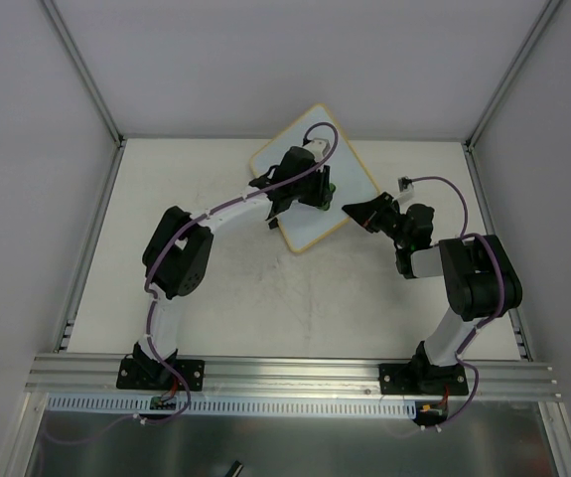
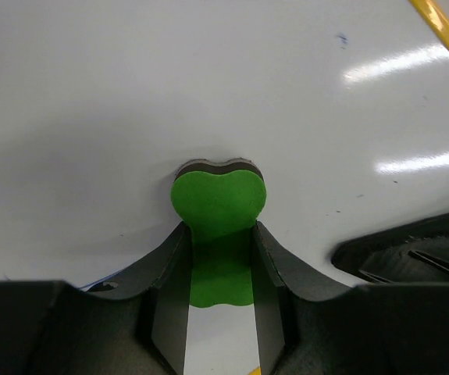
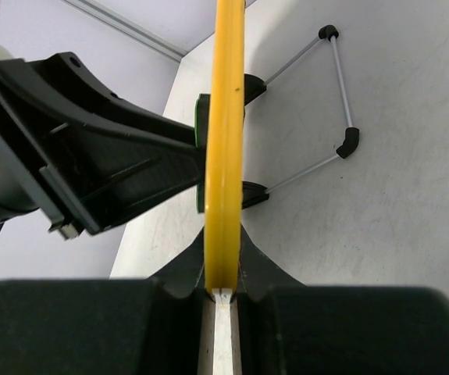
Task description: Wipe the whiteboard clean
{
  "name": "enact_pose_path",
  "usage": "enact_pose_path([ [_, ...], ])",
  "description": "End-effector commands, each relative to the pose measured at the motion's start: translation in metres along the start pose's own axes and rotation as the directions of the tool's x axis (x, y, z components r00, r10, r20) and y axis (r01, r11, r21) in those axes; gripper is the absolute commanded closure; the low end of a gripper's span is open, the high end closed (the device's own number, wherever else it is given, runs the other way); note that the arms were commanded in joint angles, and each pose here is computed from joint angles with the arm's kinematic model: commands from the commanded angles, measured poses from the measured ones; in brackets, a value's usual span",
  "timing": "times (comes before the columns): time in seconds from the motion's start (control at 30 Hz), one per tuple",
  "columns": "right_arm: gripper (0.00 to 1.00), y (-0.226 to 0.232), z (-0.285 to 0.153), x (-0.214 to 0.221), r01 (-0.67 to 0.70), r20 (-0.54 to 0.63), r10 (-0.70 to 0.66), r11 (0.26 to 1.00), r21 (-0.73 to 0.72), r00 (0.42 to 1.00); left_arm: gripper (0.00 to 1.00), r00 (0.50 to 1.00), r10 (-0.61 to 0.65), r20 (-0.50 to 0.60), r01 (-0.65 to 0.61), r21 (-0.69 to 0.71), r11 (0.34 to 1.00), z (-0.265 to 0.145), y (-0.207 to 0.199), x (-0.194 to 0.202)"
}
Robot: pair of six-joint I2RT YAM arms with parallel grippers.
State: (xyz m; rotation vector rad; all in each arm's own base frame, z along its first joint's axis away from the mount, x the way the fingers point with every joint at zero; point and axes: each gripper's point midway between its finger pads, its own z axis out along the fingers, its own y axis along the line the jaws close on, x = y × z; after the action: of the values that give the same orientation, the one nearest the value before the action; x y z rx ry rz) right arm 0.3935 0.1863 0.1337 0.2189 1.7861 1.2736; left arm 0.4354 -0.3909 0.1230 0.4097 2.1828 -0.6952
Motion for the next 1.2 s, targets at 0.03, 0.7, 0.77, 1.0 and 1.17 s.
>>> enact_pose_path([
  [0.03, 1.0, 0.057, 0.003, 0.009, 0.069, -0.053, -0.083, 0.973, -0.221, 0.995, 1.0, 0.944, 0.075, -0.322, -0.036, 0.125, 0.992, 0.007, -0.04, 0.123],
  [0.7, 1.0, 0.06, 0.002, 0.007, 0.072, -0.049, -0.086, 0.971, -0.226, 0.995, 1.0, 0.909, -0.266, -0.321, 0.218, -0.178, 0.96, 0.0, 0.045, 0.139],
  [0.77, 1.0, 0.06, 0.002, 0.007, 0.072, -0.049, -0.086, 0.971, -0.226, 0.995, 1.0, 0.888, -0.34, -0.309, 0.278, -0.228, 0.933, -0.005, 0.062, 0.142],
  [1.0, 1.0, 0.061, 0.002, 0.007, 0.072, -0.05, -0.085, 0.971, -0.228, 0.995, 1.0, 0.818, -0.499, -0.286, 0.403, -0.334, 0.852, -0.013, 0.096, 0.158],
  [1.17, 1.0, 0.062, 0.001, 0.008, 0.073, -0.05, -0.087, 0.97, -0.232, 0.995, 1.0, 0.804, -0.541, -0.246, 0.428, -0.392, 0.814, -0.022, 0.112, 0.161],
])
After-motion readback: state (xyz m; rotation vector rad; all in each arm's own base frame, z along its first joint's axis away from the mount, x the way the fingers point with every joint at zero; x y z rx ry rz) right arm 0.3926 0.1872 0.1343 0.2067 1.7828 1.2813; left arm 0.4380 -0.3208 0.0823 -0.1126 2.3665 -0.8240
